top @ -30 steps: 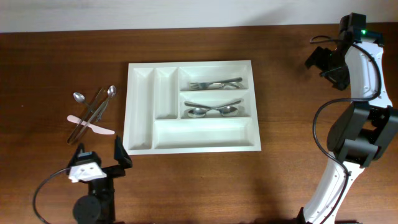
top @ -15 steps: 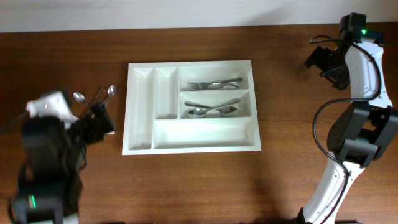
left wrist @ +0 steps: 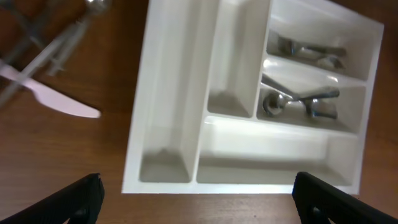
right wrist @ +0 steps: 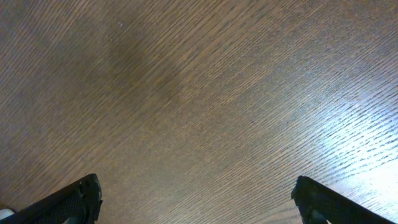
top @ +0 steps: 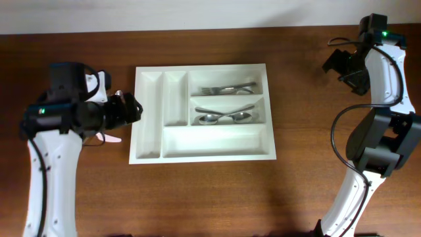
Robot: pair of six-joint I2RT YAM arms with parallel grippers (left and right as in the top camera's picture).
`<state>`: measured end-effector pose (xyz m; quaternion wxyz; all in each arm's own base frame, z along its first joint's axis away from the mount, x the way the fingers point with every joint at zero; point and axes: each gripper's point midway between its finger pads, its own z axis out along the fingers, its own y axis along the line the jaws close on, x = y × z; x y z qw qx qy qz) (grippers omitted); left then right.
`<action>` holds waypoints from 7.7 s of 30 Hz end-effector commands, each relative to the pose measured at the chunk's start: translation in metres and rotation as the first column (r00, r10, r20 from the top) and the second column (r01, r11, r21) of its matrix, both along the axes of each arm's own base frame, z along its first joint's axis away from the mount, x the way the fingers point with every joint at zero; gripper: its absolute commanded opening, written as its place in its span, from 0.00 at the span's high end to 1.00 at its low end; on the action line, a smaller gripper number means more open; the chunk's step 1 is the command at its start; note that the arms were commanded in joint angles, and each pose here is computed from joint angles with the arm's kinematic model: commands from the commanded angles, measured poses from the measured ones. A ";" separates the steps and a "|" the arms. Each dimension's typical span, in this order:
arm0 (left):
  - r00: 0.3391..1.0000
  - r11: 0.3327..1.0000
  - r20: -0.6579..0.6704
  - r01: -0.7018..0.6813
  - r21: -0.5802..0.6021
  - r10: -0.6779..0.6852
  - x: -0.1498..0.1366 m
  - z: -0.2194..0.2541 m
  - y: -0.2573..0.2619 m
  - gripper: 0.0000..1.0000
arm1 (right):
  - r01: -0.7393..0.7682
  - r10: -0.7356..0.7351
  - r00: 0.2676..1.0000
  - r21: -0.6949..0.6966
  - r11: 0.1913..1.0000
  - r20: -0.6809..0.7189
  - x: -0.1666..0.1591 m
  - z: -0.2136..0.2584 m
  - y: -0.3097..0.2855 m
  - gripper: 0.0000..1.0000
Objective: Pack container
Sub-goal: 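Move the left gripper over the cutlery pile left of the tray, then lower the left gripper and close it on a silver utensil handle, then lift the utensil with the left gripper and carry it over the tray, then lay the utensil in the bottom compartment and open the left gripper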
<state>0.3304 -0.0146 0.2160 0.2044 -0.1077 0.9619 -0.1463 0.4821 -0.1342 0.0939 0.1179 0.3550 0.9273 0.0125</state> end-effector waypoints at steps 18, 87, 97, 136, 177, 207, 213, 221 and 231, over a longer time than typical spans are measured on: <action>0.968 0.835 -0.220 0.018 0.551 0.125 0.004 -0.062 0.162 0.01 | -0.004 0.004 0.999 -0.006 1.000 0.033 0.005 0.012 -0.002 0.01; 0.902 0.930 -0.428 0.202 0.306 -0.056 0.040 -0.245 0.163 0.38 | -0.004 0.004 0.999 -0.006 1.000 0.033 0.005 0.012 -0.002 0.01; 0.902 0.930 -0.428 0.202 0.306 -0.055 0.040 -0.245 0.163 0.60 | -0.004 0.004 0.999 -0.006 1.000 0.033 0.005 0.012 -0.002 0.01; 0.916 0.929 -0.399 0.183 0.323 -0.042 0.065 -0.200 0.172 0.87 | -0.004 0.004 0.999 -0.006 1.000 0.032 0.004 0.011 -0.002 0.01; 0.193 0.164 -0.134 0.965 0.204 -0.972 0.081 -0.059 -0.121 0.95 | -0.004 0.004 0.999 -0.006 1.000 0.033 0.005 0.012 -0.002 0.01; -0.129 -0.103 -0.183 0.984 -0.143 -0.975 -0.034 -0.174 -0.182 0.81 | -0.004 0.004 0.999 -0.006 1.000 0.032 0.004 0.011 -0.002 0.01; -0.124 -0.106 -0.176 0.988 -0.111 -0.977 -0.028 -0.181 -0.184 0.63 | -0.004 0.004 0.999 -0.006 1.000 0.033 0.005 0.012 -0.002 0.01; -0.115 -0.107 -0.161 0.993 -0.054 -0.980 -0.013 -0.174 -0.190 0.42 | -0.004 0.004 0.999 -0.006 1.000 0.033 0.005 0.011 -0.002 0.01; 0.084 0.036 -0.186 0.969 0.246 -0.979 0.072 -0.120 -0.196 0.48 | -0.004 0.004 0.999 -0.006 1.000 0.033 0.005 0.011 -0.002 0.01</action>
